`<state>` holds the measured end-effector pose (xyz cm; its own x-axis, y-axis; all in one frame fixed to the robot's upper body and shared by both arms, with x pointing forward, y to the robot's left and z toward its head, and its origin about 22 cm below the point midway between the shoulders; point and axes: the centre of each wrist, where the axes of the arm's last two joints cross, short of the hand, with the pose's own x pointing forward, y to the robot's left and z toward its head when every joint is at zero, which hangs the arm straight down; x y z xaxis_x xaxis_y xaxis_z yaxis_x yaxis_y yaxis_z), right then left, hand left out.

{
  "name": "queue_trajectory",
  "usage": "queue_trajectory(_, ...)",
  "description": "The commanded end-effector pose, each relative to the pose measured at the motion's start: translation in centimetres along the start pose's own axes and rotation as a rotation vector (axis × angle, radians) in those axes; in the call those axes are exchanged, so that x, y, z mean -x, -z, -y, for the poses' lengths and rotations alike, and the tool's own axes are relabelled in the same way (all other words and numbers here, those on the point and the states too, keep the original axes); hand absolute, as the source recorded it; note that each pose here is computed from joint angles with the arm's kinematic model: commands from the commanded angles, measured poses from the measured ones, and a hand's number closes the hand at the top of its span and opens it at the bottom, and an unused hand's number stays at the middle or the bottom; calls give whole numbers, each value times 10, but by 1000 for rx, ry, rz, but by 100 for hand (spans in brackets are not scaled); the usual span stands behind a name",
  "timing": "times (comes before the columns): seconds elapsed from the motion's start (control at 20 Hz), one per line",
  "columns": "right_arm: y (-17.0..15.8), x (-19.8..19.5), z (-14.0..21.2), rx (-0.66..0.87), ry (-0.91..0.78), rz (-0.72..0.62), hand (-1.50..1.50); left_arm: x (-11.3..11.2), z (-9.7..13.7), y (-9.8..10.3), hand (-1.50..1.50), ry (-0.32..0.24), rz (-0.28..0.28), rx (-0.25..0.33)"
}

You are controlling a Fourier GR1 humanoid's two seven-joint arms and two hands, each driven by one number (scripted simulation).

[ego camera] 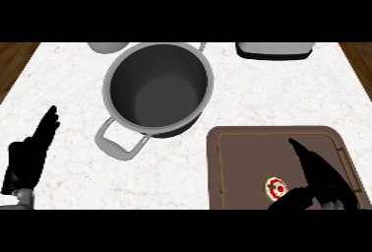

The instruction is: Pick the cupcake from the tray and place it in the pot

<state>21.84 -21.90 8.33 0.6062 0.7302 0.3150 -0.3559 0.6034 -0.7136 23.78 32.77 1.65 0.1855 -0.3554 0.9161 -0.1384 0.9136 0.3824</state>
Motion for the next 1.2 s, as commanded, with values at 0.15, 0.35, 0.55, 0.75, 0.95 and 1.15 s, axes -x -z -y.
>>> queue_trajectory(0.15, 6, -7, -18, -43, -37, -200, -150, -14, -21, 7, 0, -12, -18, -6)
queue_trajectory(0.35, 21, -15, -31, -32, -63, -224, -150, -3, -15, 8, 0, 10, 8, -20)
queue_trajectory(0.55, 17, -10, -25, -33, -59, -226, -150, -1, -9, -7, 0, 12, -5, -6)
queue_trajectory(0.75, 36, -14, -47, -59, -55, -217, -150, 4, -1, -13, 0, 1, -4, -10)
queue_trajectory(0.95, 43, 6, -45, -108, -103, -210, 150, -10, -10, -6, 0, 5, -16, -18)
queue_trajectory(1.15, 34, 3, -35, -47, -136, -134, 150, 7, 3, 0, 0, 1, -20, -4)
